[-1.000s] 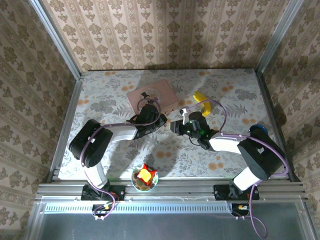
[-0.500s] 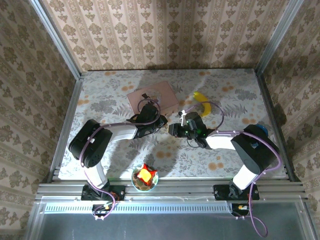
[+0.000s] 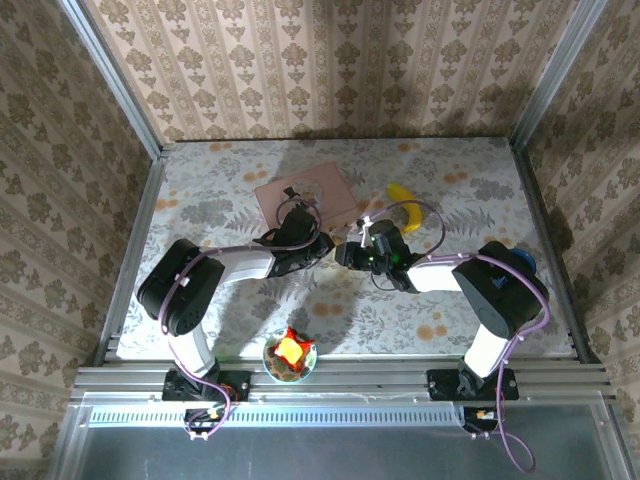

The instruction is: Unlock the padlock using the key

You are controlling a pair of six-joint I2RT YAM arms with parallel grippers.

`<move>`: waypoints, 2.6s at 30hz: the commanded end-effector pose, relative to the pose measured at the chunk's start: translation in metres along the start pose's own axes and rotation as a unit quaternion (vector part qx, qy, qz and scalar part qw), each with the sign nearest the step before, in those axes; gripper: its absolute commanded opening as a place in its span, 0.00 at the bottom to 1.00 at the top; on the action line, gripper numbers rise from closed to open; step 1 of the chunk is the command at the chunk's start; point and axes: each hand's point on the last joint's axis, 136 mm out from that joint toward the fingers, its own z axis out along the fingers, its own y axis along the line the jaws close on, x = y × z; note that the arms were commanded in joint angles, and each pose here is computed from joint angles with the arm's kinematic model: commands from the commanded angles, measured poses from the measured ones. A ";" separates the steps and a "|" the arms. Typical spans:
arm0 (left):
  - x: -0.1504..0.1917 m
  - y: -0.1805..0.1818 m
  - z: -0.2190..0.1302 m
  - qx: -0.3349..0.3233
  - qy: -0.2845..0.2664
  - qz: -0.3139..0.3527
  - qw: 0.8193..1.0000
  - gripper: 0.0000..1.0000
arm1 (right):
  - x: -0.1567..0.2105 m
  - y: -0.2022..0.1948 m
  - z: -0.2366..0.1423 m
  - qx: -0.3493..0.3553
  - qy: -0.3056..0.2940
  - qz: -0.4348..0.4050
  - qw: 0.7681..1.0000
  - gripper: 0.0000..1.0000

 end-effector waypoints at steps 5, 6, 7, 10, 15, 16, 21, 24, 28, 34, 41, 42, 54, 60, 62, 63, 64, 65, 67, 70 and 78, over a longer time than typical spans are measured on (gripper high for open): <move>-0.002 0.005 0.007 -0.022 -0.042 0.061 0.997 0.57 | -0.018 -0.012 -0.027 0.044 -0.027 -0.023 0.998 0.34; -0.004 0.002 0.011 -0.016 -0.051 0.065 0.996 0.57 | -0.021 -0.014 -0.031 0.050 -0.032 -0.023 0.998 0.35; -0.005 0.000 0.014 -0.012 -0.059 0.071 0.996 0.57 | -0.024 -0.016 -0.033 0.055 -0.034 -0.023 0.998 0.36; -0.011 -0.004 0.020 0.002 -0.082 0.078 0.994 0.55 | -0.036 -0.029 -0.038 0.089 -0.032 -0.020 0.995 0.32; -0.021 -0.004 0.020 0.014 -0.115 0.083 0.990 0.57 | -0.047 -0.040 -0.030 0.109 0.002 -0.015 0.994 0.16; -0.022 -0.003 0.020 0.011 -0.119 0.086 0.989 0.57 | -0.049 -0.041 -0.027 0.109 0.005 -0.015 0.994 0.16; -0.029 -0.001 0.025 0.007 -0.137 0.098 0.986 0.56 | -0.050 -0.048 -0.011 0.107 0.015 0.002 0.994 0.16; -0.029 0.001 0.029 0.006 -0.138 0.100 0.985 0.54 | -0.049 -0.049 -0.005 0.099 0.014 0.013 0.995 0.16; -0.025 0.005 0.034 0.002 -0.133 0.099 0.986 0.53 | -0.047 -0.053 0.003 0.098 0.022 0.017 0.995 0.16; -0.021 0.008 0.040 -0.021 -0.132 0.121 0.984 0.53 | -0.044 -0.055 0.008 0.095 0.026 0.024 0.995 0.16; -0.019 0.024 0.042 -0.094 -0.124 0.126 0.980 0.52 | -0.043 -0.054 0.003 0.092 0.021 0.025 0.995 0.15; -0.019 0.027 0.041 -0.107 -0.123 0.122 0.979 0.50 | -0.043 -0.054 0.003 0.092 0.020 0.025 0.995 0.16; -0.017 0.011 0.021 -0.099 -0.114 0.138 0.979 0.11 | -0.036 -0.052 0.005 0.074 0.026 0.026 0.997 0.15; -0.019 -0.004 0.011 -0.076 -0.112 0.150 0.979 0.03 | -0.032 -0.052 0.000 0.073 0.028 0.022 0.997 0.15; -0.019 -0.005 0.011 -0.072 -0.108 0.149 0.980 0.01 | -0.032 -0.050 -0.001 0.070 0.027 0.021 0.997 0.15; -0.018 -0.007 0.011 -0.070 -0.105 0.148 0.981 0.00 | -0.032 -0.049 -0.001 0.067 0.027 0.020 0.997 0.15; -0.018 -0.007 0.011 -0.069 -0.103 0.147 0.981 0.00 | -0.032 -0.048 -0.001 0.065 0.026 0.017 0.997 0.15; -0.017 -0.008 0.010 -0.067 -0.101 0.146 0.982 0.00 | -0.031 -0.047 -0.002 0.062 0.027 0.014 0.998 0.15; -0.016 -0.008 0.010 -0.064 -0.095 0.137 0.984 0.00 | -0.030 -0.045 -0.002 0.058 0.028 0.003 0.998 0.15; -0.012 -0.002 0.013 -0.053 -0.078 0.104 0.990 0.01 | -0.024 -0.041 -0.003 0.056 0.034 -0.027 0.998 0.16; -0.004 0.010 0.015 -0.016 -0.041 0.034 0.998 0.01 | 0.000 -0.025 -0.008 0.066 0.040 -0.156 0.985 0.21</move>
